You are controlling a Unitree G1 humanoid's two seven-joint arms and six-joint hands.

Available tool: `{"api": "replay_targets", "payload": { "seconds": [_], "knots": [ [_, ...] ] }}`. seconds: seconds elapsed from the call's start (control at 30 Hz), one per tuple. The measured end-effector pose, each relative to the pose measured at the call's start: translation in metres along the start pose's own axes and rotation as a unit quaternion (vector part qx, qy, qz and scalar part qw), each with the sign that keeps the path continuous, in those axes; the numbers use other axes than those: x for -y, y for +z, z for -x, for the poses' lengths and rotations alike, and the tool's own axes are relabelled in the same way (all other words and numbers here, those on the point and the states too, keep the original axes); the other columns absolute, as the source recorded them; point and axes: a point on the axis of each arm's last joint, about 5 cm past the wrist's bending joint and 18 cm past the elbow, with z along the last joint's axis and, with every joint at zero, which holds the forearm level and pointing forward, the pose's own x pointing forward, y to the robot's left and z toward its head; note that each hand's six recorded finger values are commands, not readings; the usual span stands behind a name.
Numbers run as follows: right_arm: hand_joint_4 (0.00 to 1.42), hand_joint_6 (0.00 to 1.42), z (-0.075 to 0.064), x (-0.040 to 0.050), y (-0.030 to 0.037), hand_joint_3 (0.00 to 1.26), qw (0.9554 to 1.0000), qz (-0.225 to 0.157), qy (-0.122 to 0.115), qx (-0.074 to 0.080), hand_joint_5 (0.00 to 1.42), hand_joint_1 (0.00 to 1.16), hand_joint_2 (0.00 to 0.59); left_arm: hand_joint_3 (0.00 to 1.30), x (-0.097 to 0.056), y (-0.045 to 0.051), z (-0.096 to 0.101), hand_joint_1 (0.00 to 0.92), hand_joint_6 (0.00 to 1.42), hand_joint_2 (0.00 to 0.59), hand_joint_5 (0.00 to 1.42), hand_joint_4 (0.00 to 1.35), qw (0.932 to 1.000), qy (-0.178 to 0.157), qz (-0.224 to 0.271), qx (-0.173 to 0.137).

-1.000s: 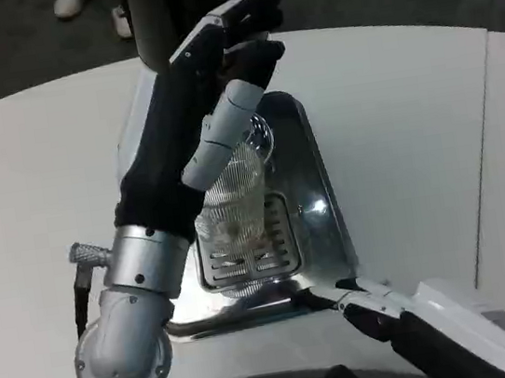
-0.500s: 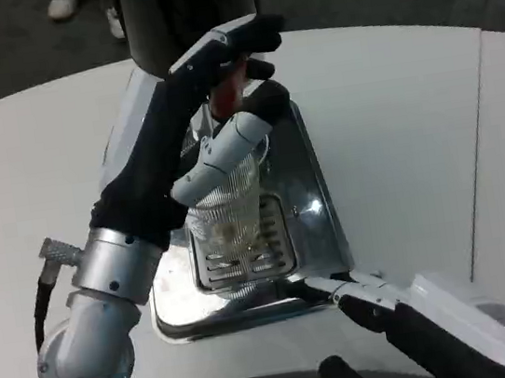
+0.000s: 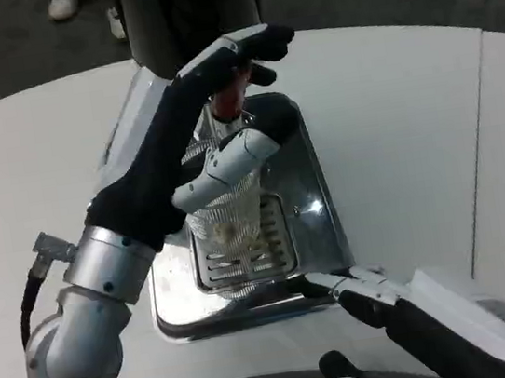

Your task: Grasp the cup under the faucet to collect the drink, then remove the cup.

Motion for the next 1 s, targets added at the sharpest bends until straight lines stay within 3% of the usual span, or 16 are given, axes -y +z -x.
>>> {"api": "replay_targets", "payload": {
  "seconds": [0.4,0.53,0.57,0.63,0.7,0.77,0.87,1.0],
  "knots": [
    [0.14,0.03,-0.002,-0.0004,-0.0001,0.13,1.0,-0.001,-0.007,0.001,0.06,0.4,0.541,0.33,-0.005,-0.0013,0.002,0.0,0.3,0.088,0.38,0.31,0.9989,-0.013,-0.044,0.011],
    [0.14,0.03,-0.006,-0.0025,-0.0007,0.13,0.9999,-0.006,-0.013,0.001,0.06,0.43,0.506,0.34,-0.007,-0.0012,0.003,0.0,0.3,0.088,0.38,0.31,0.9981,-0.017,-0.058,0.013],
    [0.14,0.06,-0.007,-0.0032,-0.0012,0.13,0.9999,-0.009,-0.015,0.0,0.06,0.5,0.446,0.34,-0.007,-0.0011,0.003,0.0,0.3,0.088,0.38,0.31,0.9978,-0.019,-0.062,0.015],
    [0.14,0.1,-0.009,-0.0051,-0.003,0.11,0.9997,-0.015,-0.017,-0.003,0.07,0.59,0.4,0.34,-0.008,-0.0008,0.005,0.0,0.3,0.088,0.38,0.31,0.9973,-0.02,-0.069,0.015],
    [0.14,0.13,-0.014,-0.007,-0.0052,0.11,0.9994,-0.022,-0.028,-0.004,0.07,0.64,0.363,0.34,-0.008,-0.001,0.006,0.0,0.3,0.088,0.39,0.31,0.9971,-0.021,-0.072,0.015],
    [0.15,0.16,-0.017,-0.0083,-0.0065,0.12,0.9987,-0.03,-0.041,-0.005,0.08,0.71,0.276,0.34,-0.009,-0.0009,0.006,0.0,0.3,0.089,0.39,0.31,0.9969,-0.022,-0.073,0.015],
    [0.17,0.21,-0.021,-0.0107,-0.0099,0.13,0.9956,-0.046,-0.08,-0.017,0.12,0.79,0.228,0.34,-0.009,-0.0009,0.006,0.0,0.3,0.089,0.39,0.32,0.9969,-0.022,-0.074,0.016],
    [0.15,0.23,-0.023,-0.0132,-0.0117,0.09,0.989,-0.064,-0.131,-0.023,0.11,0.81,0.199,0.34,-0.009,-0.0009,0.006,0.0,0.3,0.09,0.39,0.32,0.9969,-0.022,-0.074,0.015]
  ]
}}
